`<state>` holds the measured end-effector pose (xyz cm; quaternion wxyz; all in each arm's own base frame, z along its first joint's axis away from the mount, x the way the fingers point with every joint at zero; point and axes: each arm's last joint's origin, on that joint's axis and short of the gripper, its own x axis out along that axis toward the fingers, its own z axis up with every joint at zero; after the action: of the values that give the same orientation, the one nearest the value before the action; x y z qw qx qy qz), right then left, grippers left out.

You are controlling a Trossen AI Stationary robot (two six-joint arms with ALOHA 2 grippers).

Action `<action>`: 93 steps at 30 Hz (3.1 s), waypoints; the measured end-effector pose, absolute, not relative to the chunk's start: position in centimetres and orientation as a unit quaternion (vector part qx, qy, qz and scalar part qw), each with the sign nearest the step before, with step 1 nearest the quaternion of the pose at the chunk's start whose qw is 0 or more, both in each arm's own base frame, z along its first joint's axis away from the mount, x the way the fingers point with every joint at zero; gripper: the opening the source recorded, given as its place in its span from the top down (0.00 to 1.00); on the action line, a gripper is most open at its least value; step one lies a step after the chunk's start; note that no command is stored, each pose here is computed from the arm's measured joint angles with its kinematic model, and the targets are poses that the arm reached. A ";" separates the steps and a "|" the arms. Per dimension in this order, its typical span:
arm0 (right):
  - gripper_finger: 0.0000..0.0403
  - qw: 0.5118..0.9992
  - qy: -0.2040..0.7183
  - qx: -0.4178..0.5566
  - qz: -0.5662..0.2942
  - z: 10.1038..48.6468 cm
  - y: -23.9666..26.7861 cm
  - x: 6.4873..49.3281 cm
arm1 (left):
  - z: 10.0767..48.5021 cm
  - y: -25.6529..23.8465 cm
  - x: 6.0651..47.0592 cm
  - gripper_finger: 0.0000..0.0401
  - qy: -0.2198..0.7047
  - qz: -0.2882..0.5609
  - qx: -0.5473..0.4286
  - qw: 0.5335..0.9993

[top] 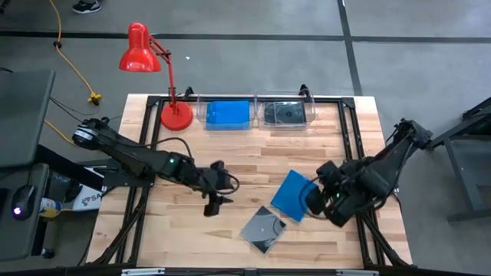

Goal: Pick & place jewel cases by type
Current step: Put the black cd case into the right transparent bin

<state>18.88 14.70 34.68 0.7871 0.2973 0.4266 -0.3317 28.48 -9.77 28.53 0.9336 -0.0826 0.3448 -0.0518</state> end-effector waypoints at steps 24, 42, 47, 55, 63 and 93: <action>0.45 0.672 0.477 0.434 -0.363 22.6 24.9 26.3 | 19.2 -11.1 28.2 0.47 0.352 -0.230 -0.197 0.886; 0.45 0.639 0.472 0.463 -0.393 20.3 23.9 29.0 | 14.8 -12.3 30.4 0.47 0.357 -0.295 -0.195 0.865; 0.45 0.644 0.462 0.463 -0.396 20.3 23.3 29.5 | 14.1 -12.6 30.3 0.47 0.373 -0.293 -0.198 0.858; 0.45 0.647 0.454 0.454 -0.411 19.2 22.5 30.5 | 14.1 -13.6 30.0 0.47 0.375 -0.292 -0.200 0.857; 0.45 0.630 0.472 0.459 -0.412 16.6 23.6 31.2 | 14.0 -14.8 29.4 0.47 0.379 -0.285 -0.200 0.858; 0.45 0.613 0.482 0.442 -0.443 14.7 23.1 31.7 | 14.1 -16.0 29.0 0.47 0.364 -0.229 -0.208 0.879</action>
<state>31.67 23.07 14.65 0.6134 0.4417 0.4823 -0.4428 29.03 -15.99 14.14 0.8786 -0.2081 0.3638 -0.2289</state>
